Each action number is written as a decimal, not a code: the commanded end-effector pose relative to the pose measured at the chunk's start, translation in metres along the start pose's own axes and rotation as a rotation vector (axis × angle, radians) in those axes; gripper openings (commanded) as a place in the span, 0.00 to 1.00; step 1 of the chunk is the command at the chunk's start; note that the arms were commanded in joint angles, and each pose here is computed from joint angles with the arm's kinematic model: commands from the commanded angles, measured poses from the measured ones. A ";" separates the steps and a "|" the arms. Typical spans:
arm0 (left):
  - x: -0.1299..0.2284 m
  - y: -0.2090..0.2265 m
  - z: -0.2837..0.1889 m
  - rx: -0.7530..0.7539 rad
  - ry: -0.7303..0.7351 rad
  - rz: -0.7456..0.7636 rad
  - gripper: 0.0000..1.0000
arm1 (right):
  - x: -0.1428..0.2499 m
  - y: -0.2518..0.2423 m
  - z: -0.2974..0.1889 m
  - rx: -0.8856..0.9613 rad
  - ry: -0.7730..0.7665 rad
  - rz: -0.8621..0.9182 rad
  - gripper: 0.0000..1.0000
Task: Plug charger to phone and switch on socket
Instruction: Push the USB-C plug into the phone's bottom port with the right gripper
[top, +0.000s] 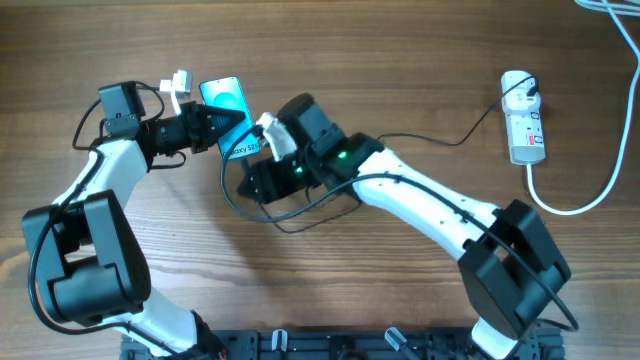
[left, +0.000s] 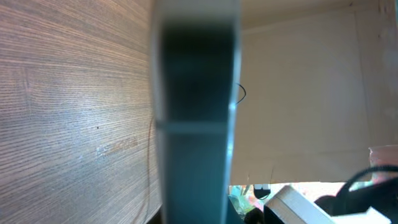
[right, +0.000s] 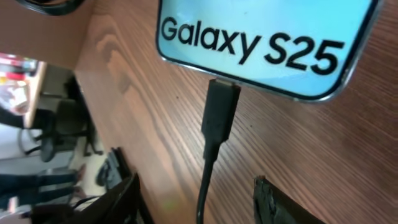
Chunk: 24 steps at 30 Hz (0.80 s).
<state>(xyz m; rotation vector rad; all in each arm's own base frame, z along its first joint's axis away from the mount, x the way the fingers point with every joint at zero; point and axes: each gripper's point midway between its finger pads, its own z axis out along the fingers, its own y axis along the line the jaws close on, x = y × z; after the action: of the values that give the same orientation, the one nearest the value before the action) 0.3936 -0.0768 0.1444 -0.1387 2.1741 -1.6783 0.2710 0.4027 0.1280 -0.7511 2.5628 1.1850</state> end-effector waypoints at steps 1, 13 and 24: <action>0.006 -0.006 0.004 0.032 0.026 0.009 0.04 | -0.016 -0.005 -0.007 0.116 -0.084 -0.016 0.57; 0.008 -0.007 0.007 0.035 0.035 0.011 0.04 | -0.020 -0.010 -0.007 0.158 -0.109 -0.013 0.04; 0.009 -0.008 0.009 0.036 0.040 0.012 0.04 | -0.049 0.008 -0.010 0.083 -0.220 -0.051 0.04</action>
<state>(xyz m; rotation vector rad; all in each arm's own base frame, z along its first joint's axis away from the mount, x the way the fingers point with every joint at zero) 0.3945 -0.0821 0.1441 -0.1164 2.1816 -1.6676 0.2883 0.4096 0.1273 -0.6529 2.5124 1.0518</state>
